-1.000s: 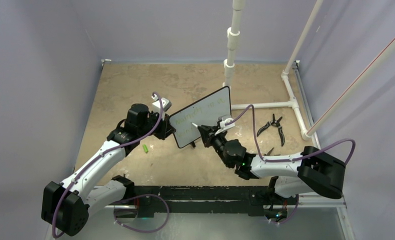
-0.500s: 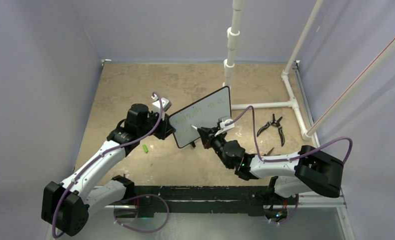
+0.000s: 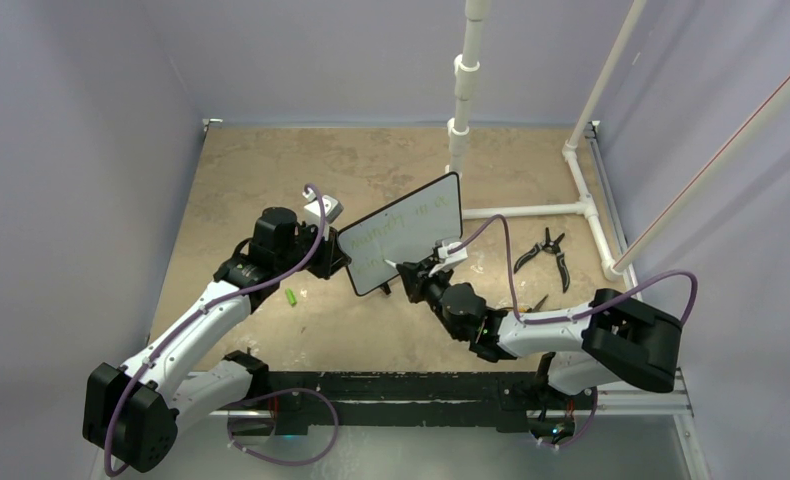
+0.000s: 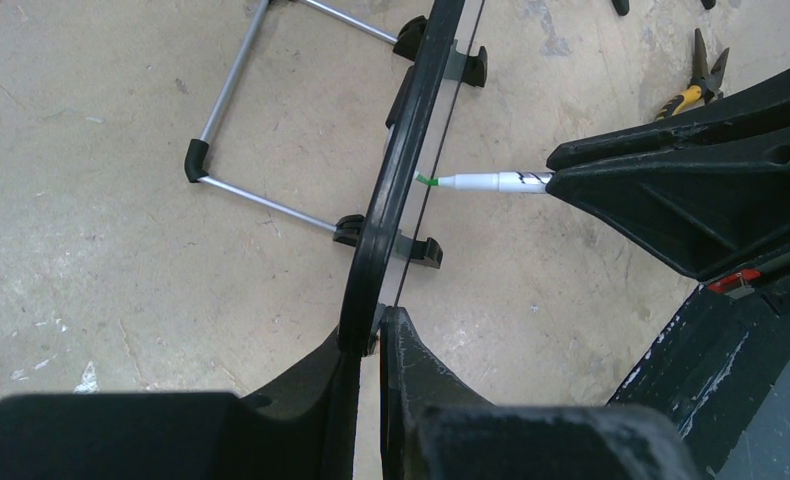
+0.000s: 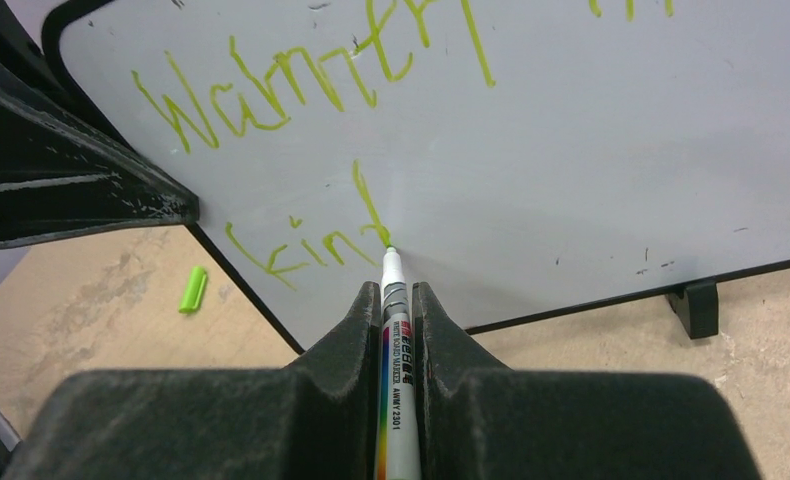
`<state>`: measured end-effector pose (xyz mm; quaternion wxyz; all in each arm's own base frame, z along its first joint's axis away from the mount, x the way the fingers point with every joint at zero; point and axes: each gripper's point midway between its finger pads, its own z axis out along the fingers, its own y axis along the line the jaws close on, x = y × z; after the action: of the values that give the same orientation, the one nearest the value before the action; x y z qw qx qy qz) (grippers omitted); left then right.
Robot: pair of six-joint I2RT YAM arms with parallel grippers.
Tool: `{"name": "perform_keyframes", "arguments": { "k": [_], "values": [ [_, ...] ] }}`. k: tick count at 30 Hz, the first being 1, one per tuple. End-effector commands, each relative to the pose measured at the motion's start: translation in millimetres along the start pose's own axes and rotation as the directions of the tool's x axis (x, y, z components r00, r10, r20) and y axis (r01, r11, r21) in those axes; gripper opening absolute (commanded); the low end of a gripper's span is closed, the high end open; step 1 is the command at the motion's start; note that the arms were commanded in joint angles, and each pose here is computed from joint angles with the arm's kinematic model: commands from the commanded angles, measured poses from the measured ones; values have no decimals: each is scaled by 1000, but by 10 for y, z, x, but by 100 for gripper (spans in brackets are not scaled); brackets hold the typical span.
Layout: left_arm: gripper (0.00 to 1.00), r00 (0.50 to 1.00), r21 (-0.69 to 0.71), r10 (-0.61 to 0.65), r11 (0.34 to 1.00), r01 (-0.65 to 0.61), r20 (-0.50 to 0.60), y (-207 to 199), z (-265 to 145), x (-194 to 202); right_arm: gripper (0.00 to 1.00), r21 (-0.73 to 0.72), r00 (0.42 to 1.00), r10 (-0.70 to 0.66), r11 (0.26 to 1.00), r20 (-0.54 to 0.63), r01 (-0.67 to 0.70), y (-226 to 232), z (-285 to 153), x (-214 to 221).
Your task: Write a sentence on the whiteboard
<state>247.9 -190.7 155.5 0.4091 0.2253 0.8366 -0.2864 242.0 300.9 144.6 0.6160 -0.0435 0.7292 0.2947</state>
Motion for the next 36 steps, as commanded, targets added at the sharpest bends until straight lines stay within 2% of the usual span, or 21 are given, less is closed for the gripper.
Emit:
{"name": "perform_keyframes", "arguments": {
  "k": [1,12,23,36],
  "values": [
    [0,998,19,36,999,-37,51,-61,-56,-170,0,76,1000,-7,997,-21,8,-159,17,101],
    [0,998,17,36,999,-37,51,-58,-58,-170,0,121,1000,-1,993,3,0,-259,-37,16],
    [0,998,20,35,999,-36,51,-62,-54,-169,0,-106,996,-14,994,83,23,100,-140,-255],
    [0,998,20,37,999,-38,49,-59,-51,-165,0,-125,995,-15,992,100,27,244,-11,-313]
  ]
}}
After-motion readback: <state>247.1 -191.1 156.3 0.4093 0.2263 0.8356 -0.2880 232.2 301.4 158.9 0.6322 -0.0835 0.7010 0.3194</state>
